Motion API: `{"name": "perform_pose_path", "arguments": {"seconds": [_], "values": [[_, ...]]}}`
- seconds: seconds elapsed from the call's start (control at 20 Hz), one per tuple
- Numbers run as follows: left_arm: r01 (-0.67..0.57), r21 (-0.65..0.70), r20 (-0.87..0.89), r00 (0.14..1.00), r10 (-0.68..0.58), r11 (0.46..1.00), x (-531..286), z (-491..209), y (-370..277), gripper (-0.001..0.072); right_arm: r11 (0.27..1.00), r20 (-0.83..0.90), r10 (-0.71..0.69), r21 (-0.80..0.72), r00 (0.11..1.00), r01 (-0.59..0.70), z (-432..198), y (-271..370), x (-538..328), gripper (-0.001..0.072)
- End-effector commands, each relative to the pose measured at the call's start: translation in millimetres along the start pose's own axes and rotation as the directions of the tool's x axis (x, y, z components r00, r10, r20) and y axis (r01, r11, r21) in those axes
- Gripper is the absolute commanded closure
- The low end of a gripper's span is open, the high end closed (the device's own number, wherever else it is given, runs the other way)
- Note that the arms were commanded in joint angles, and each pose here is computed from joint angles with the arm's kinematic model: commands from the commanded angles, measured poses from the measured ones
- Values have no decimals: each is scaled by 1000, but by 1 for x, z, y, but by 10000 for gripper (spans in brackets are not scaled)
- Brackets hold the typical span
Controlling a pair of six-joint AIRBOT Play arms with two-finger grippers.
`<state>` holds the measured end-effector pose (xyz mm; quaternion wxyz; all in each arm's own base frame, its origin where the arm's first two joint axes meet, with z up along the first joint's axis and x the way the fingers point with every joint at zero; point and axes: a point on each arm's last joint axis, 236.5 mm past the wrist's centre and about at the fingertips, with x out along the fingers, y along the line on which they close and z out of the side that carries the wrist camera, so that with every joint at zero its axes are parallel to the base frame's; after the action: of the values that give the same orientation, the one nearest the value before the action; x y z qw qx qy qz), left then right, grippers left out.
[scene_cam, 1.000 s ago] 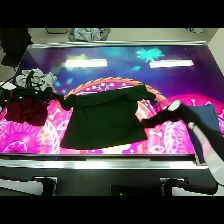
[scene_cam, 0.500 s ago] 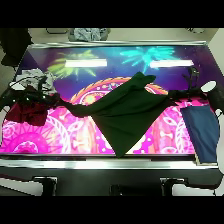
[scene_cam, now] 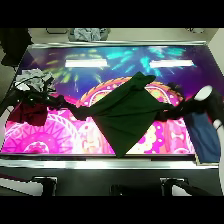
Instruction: Fold the shirts.
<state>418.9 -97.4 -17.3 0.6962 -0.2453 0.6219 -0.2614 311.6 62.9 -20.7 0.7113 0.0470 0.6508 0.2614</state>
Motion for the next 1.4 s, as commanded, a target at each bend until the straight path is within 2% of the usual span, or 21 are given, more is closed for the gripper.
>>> {"name": "perform_pose_path", "arguments": {"seconds": [0.0,0.15,0.4,0.45,0.55,0.6,0.65,0.7,0.75,0.9,0.95,1.0,1.05,1.1,1.15,1.2,1.25,1.3,1.35], "values": [[3,11,-6,1000,-3,1000,0,-2,-1,673,972,-78,216,110,973,-207,-72,74,68,16],[8,11,-20,1000,-8,1000,0,-5,-3,673,930,32,287,230,957,-286,-71,114,116,32],[12,13,-29,999,-12,1000,0,-7,-4,674,923,110,215,300,970,-239,-57,146,145,37],[12,13,-29,999,-12,1000,0,-7,-4,673,909,148,212,333,966,-251,-49,152,147,80],[12,12,-29,1000,-12,1000,-1,-7,-4,673,891,210,206,363,956,-272,-36,162,152,110],[12,13,-29,1000,-12,1000,0,-7,-4,673,898,222,191,354,956,-261,-34,163,156,214],[12,12,-29,1000,-12,1000,0,-7,-4,673,903,227,182,346,957,-254,-33,164,159,367],[12,12,-29,1000,-12,1000,-1,-7,-4,673,904,229,181,344,956,-254,-33,165,160,671],[12,13,-27,1000,-11,1000,-1,-7,-4,673,916,234,182,311,955,-251,-31,166,158,673],[-3,62,31,1000,1,998,-20,2,-20,676,982,243,186,-88,952,-170,-12,181,134,674],[-22,97,105,994,12,995,-38,14,-32,676,966,247,151,-244,957,-89,-2,183,116,674],[-45,146,219,976,12,988,-65,30,-55,676,916,265,88,-400,960,26,12,182,88,674],[-70,194,354,935,-3,978,-98,45,-83,676,849,315,-1,-502,949,167,30,177,50,674],[-95,246,507,861,-44,965,-142,58,-121,676,766,418,-122,-537,900,353,55,167,-6,674],[-129,295,658,746,-104,947,-195,63,-166,676,668,564,-242,-494,790,557,81,156,-83,674],[-175,331,780,604,-164,927,-252,59,-208,675,570,708,-323,-384,628,727,98,152,-169,674],[-233,350,880,414,-233,907,-319,41,-253,675,483,830,-355,-232,431,844,102,156,-261,673],[-290,356,929,214,-302,888,-383,11,-292,675,440,917,-331,-59,223,896,91,169,-354,673],[-338,347,930,-1,-369,875,-445,-32,-326,675,453,961,-271,68,64,889,66,188,-427,673]]}}
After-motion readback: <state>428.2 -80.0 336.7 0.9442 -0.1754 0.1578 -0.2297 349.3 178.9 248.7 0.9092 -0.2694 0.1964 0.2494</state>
